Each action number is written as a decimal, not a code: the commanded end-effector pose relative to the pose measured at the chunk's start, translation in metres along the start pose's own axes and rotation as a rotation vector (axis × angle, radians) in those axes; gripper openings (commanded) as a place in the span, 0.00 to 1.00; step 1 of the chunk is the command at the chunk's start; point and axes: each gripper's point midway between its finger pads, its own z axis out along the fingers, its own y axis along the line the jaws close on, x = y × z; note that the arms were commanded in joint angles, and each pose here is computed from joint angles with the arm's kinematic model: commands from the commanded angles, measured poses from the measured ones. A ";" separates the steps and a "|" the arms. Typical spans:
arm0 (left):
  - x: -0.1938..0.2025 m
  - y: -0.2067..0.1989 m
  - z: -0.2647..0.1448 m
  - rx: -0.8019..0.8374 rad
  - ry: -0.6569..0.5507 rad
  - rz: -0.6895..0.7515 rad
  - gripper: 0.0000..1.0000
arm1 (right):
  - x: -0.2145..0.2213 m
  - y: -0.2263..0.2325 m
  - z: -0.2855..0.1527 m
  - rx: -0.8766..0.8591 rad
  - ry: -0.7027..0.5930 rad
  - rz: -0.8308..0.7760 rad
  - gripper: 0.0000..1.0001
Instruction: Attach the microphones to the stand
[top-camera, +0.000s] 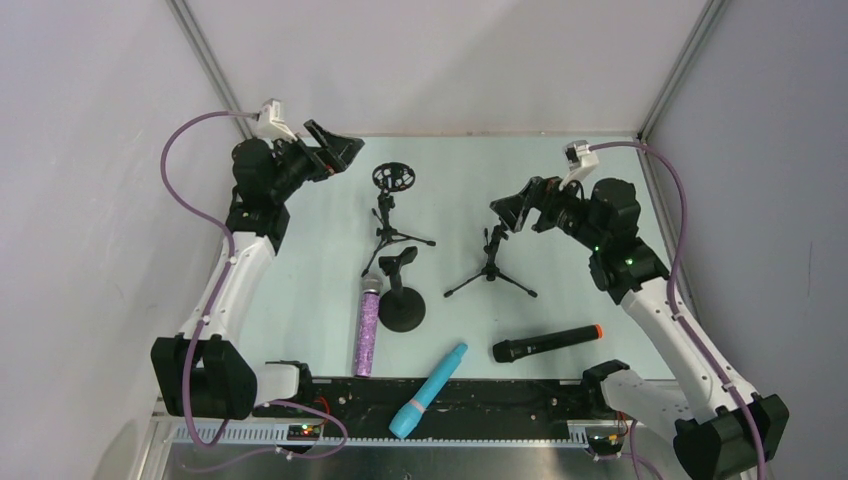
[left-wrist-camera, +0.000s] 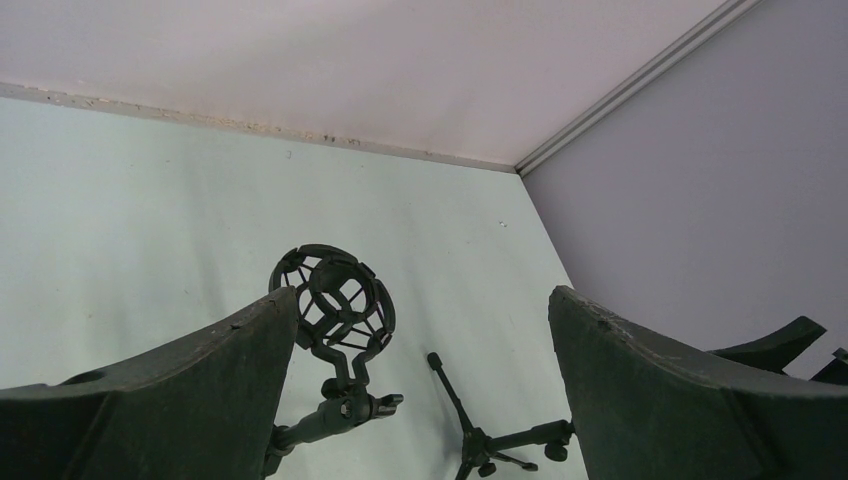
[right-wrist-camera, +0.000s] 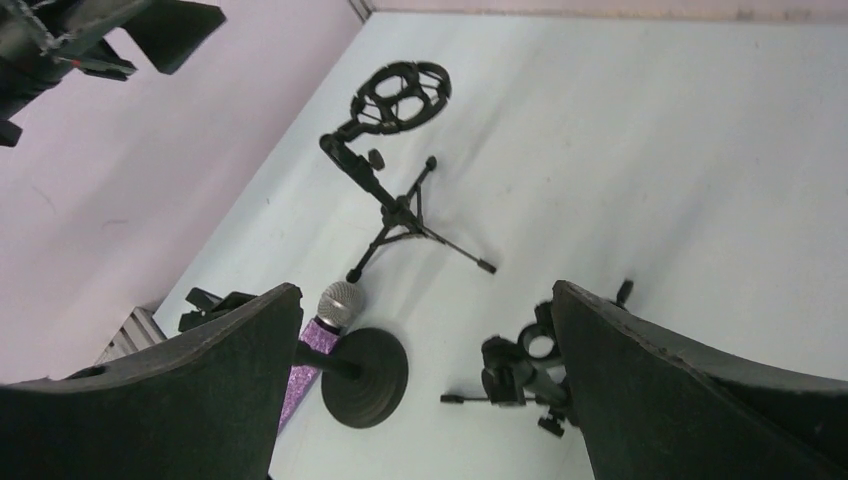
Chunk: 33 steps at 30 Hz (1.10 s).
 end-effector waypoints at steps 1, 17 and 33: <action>-0.011 -0.016 -0.005 0.047 -0.040 0.048 0.98 | -0.040 0.023 0.007 -0.110 -0.156 -0.145 0.98; -0.014 -0.022 -0.008 0.060 -0.045 0.051 0.98 | -0.015 0.012 0.014 -0.106 -0.283 -0.231 0.89; -0.009 -0.057 -0.016 0.100 -0.072 0.197 0.98 | -0.005 0.005 -0.011 -0.020 -0.230 -0.140 0.93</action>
